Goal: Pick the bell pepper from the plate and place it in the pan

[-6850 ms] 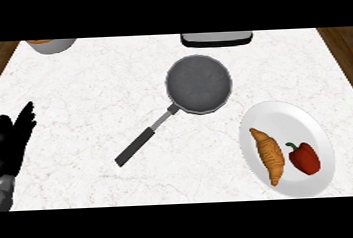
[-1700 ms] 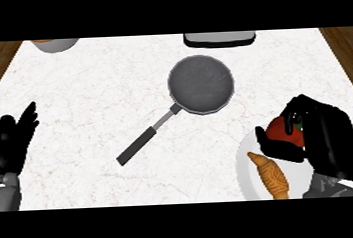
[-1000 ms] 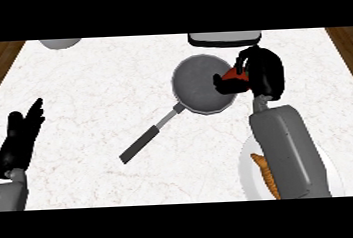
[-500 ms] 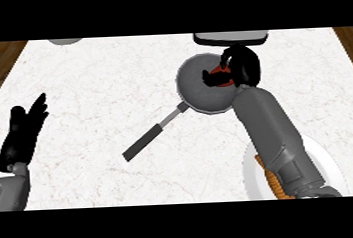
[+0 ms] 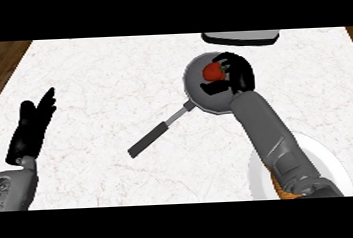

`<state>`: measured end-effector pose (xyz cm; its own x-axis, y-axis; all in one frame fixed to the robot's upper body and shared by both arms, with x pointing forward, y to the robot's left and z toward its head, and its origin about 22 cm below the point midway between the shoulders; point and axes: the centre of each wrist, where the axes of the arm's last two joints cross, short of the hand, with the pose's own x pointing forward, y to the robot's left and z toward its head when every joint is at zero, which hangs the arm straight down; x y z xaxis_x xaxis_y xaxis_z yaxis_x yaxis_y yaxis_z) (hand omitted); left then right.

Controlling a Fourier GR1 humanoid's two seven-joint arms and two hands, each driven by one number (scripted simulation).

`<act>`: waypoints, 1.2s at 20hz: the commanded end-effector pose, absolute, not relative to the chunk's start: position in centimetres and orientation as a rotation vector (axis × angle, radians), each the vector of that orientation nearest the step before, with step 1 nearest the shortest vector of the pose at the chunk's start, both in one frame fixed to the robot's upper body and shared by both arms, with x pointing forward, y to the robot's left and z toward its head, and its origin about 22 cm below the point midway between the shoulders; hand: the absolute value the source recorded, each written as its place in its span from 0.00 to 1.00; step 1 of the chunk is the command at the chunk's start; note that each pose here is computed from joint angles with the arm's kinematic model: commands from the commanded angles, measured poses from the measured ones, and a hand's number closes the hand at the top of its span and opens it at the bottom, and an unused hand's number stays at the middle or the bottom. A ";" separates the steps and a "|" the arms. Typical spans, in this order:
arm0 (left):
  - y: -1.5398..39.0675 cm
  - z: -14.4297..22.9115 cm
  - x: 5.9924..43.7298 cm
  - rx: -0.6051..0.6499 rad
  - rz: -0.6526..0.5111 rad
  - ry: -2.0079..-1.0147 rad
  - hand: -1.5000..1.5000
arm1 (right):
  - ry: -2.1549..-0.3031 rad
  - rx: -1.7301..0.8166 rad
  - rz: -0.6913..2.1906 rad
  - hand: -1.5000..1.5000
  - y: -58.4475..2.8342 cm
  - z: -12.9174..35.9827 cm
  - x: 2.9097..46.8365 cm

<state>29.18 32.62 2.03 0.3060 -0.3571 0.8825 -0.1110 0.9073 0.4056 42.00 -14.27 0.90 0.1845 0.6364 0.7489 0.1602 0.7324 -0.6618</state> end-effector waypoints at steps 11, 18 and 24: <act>31.3 1.4 29.5 0.437 -0.195 -1.256 0.50 | -1.582 -0.673 0.088 0.00 -13.8 2.0 42.9; 32.4 1.9 29.1 0.445 -0.151 -1.233 0.50 | -1.600 -0.701 -0.087 0.00 -14.8 1.2 42.6; 35.6 2.4 28.2 0.497 -0.096 -1.219 0.50 | -1.575 -0.737 -0.171 0.00 -20.9 1.3 42.7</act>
<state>28.63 34.24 2.08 0.3406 -0.3411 0.8761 -0.1571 0.8981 0.4108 42.97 -17.58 1.62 0.0383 0.3790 0.9246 0.5078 0.7895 -0.3447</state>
